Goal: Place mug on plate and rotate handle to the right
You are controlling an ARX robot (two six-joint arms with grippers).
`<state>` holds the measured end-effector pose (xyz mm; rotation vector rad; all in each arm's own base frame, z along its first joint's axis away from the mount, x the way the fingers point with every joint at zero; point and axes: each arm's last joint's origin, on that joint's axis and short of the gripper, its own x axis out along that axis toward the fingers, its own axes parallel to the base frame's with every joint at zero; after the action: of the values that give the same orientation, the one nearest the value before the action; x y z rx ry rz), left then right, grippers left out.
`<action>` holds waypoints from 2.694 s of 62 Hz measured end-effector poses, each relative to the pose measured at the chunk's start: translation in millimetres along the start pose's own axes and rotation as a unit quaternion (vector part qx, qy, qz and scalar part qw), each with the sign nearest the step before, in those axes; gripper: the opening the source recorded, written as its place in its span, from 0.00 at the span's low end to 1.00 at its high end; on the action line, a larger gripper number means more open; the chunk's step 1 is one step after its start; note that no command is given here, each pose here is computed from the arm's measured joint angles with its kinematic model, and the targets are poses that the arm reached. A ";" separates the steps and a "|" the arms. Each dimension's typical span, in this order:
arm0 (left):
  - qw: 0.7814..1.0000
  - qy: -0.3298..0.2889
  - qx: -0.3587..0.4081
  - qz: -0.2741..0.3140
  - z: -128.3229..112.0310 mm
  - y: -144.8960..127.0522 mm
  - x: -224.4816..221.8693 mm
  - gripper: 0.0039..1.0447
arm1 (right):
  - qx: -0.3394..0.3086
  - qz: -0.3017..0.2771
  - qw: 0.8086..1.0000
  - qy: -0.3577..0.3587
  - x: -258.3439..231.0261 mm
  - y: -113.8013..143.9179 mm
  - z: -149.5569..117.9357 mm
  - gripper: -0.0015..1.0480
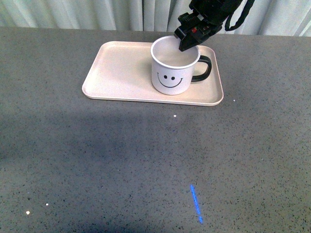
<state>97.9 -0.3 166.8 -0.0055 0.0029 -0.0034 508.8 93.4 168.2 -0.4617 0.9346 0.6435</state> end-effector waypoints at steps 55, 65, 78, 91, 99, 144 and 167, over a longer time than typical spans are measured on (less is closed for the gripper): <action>1.000 0.000 0.000 0.000 0.0 0.0 0.0 0.91 | 0.166 -0.322 0.840 -0.404 -103.8 22.3 -53.0 0.53; 1.000 0.000 0.000 0.000 0.0 0.0 0.0 0.91 | 0.200 -0.312 0.817 -0.442 -121.0 56.9 -112.2 0.24; 1.000 0.000 0.000 0.000 0.0 0.0 0.0 0.91 | 0.210 -0.301 0.822 -0.436 -134.6 93.6 -164.5 0.02; 1.000 0.000 0.000 0.000 0.0 0.0 0.0 0.91 | 0.210 -0.296 0.824 -0.435 -149.9 115.3 -202.0 0.02; 1.000 0.000 0.000 0.000 0.0 0.0 0.0 0.91 | 0.214 -0.304 0.821 -0.433 -157.9 126.4 -220.5 0.02; 1.000 0.000 0.000 0.000 0.0 0.0 0.0 0.91 | 0.215 -0.303 0.823 -0.431 -179.3 179.4 -272.2 0.02; 1.000 0.000 0.000 0.000 0.0 0.0 0.0 0.91 | 0.211 -0.305 0.817 -0.441 -193.7 190.4 -278.0 0.02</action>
<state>97.9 -0.3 166.8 -0.0051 0.0029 -0.0034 131.5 0.0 170.6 -0.0105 -0.0105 -0.0001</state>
